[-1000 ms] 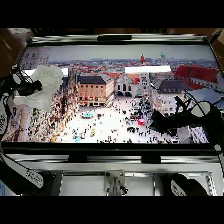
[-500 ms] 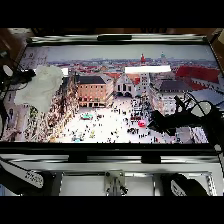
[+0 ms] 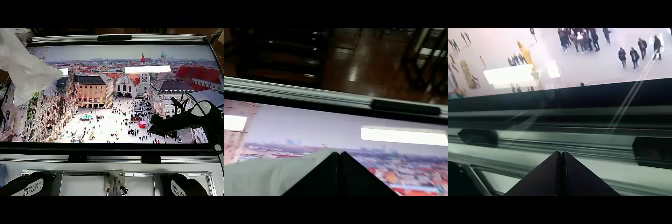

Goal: Fold the shirts.

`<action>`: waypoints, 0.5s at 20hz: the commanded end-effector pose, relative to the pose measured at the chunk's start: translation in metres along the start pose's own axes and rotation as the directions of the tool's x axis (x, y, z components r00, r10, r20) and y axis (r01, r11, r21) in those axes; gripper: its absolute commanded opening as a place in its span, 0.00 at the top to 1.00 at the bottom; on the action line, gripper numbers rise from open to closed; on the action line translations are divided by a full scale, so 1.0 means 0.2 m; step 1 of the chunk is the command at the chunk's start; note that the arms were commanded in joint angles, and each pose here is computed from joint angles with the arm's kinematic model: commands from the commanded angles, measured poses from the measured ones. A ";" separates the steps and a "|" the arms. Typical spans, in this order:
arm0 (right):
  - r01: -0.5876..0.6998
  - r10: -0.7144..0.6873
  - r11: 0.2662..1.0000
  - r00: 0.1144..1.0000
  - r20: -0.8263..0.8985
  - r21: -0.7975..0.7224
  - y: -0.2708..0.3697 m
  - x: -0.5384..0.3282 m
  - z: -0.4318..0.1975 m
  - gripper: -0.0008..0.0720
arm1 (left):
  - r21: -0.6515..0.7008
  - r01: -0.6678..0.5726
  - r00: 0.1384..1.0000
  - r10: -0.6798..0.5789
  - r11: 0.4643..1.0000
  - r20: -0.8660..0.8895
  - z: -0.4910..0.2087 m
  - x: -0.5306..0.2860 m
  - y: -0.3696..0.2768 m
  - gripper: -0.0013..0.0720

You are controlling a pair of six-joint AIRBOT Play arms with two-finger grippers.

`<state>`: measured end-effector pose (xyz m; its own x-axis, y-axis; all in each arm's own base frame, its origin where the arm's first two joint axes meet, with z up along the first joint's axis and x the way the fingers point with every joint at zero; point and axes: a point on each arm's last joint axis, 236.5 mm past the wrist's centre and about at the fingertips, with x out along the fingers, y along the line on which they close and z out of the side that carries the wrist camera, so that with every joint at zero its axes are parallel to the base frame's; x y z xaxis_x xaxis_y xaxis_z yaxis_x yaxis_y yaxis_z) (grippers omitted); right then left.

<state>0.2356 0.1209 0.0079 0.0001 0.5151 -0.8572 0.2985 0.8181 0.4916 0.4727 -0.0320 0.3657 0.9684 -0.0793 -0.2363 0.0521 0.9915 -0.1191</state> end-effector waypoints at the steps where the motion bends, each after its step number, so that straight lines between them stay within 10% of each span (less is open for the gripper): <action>1: 0.055 -0.055 0.994 0.998 0.002 -0.097 -0.03 -0.05 0.00 0.89 | 0.061 0.244 0.963 -0.234 0.968 -0.135 -0.24 -0.21 -0.55 0.93; 7: 0.338 -0.302 0.926 0.931 0.206 -0.168 -0.15 -0.43 0.20 0.86 | 0.006 0.563 0.729 -0.493 0.826 -0.475 -1.27 -0.29 -1.47 0.93; 9: 0.438 -0.391 0.887 0.881 0.266 -0.148 -0.22 -0.57 0.25 0.39 | 0.001 0.587 0.657 -0.475 0.810 -0.585 -1.59 -0.31 -1.61 0.93; 10: 0.476 -0.426 0.869 0.858 0.285 -0.135 -0.25 -0.61 0.26 0.36 | 0.007 0.596 0.629 -0.462 0.803 -0.625 -1.70 -0.32 -1.65 0.93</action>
<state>0.2664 0.0456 0.0611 0.1130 0.1973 -0.9738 0.1194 0.9703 0.2105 0.3514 -0.3413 0.1601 0.5596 -0.5689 -0.6026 0.5810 0.7879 -0.2043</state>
